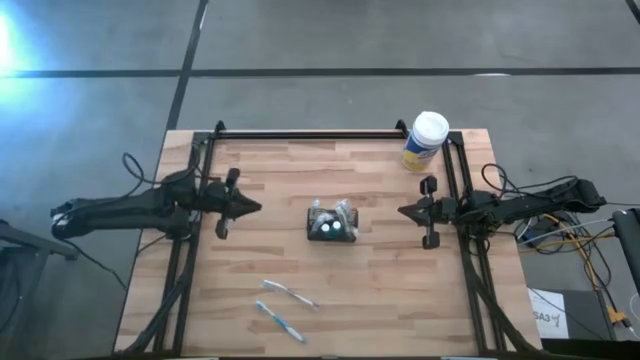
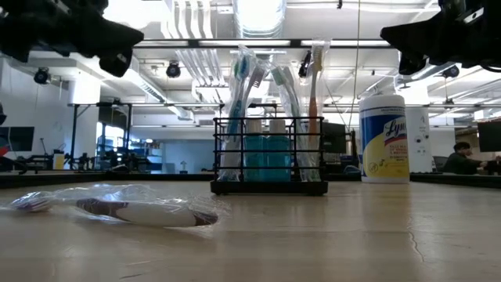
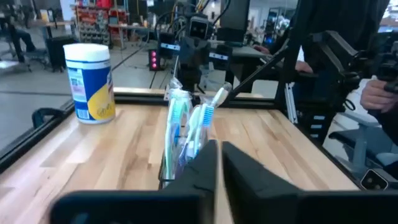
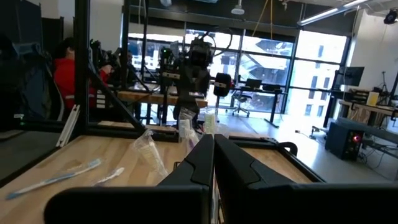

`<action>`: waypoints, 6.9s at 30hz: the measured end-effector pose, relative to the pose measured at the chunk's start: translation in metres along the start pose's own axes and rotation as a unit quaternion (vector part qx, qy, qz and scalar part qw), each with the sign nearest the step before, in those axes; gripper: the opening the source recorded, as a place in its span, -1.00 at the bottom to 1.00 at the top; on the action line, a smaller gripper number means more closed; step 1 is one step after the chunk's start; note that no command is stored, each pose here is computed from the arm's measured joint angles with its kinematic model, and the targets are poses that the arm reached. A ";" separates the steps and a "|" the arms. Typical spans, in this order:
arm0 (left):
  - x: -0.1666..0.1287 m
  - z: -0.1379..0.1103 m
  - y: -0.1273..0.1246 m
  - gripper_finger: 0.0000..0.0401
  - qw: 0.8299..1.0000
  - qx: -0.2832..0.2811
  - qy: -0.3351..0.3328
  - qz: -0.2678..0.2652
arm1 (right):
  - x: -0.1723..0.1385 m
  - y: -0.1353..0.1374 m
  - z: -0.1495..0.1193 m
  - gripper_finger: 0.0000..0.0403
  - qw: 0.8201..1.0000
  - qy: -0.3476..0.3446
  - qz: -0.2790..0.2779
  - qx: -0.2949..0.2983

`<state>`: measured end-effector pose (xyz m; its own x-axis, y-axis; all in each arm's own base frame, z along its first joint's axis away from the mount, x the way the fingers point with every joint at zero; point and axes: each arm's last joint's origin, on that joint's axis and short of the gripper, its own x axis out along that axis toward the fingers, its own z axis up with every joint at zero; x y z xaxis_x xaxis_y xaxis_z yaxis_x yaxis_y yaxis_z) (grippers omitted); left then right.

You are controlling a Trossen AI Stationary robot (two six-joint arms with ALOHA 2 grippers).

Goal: Pick & Place toothbrushing station
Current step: Put the violet toothbrush into the black wire organizer

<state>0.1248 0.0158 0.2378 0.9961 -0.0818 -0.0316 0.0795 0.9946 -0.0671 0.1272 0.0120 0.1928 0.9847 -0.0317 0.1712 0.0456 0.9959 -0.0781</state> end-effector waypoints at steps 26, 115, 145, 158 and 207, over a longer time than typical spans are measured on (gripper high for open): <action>-0.007 -0.013 0.000 -0.92 1.000 0.005 -0.017 0.010 | 0.106 0.033 0.043 -0.96 0.974 0.196 -0.033 0.108; -0.007 -0.019 0.001 -0.93 0.997 -0.072 -0.001 0.030 | 0.312 0.197 0.093 -0.91 0.891 0.445 -0.058 -0.072; 0.005 -0.024 0.004 -0.97 0.998 0.017 -0.059 0.029 | 0.164 0.095 0.037 -0.91 0.994 0.096 0.012 -0.056; 0.047 0.001 -0.005 -0.67 0.995 0.083 -0.052 -0.021 | 0.188 0.059 0.028 -0.91 0.998 0.053 0.043 0.009; 0.141 0.088 -0.023 -0.88 0.987 0.080 -0.097 -0.104 | 0.214 0.041 0.044 -0.90 0.999 0.039 0.010 -0.029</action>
<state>0.2667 -0.0129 0.3232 0.9449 -0.2869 0.1580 0.2723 0.9562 0.1075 0.3326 0.0502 0.2699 0.9955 -0.0201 0.0924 0.0329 0.9898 -0.1386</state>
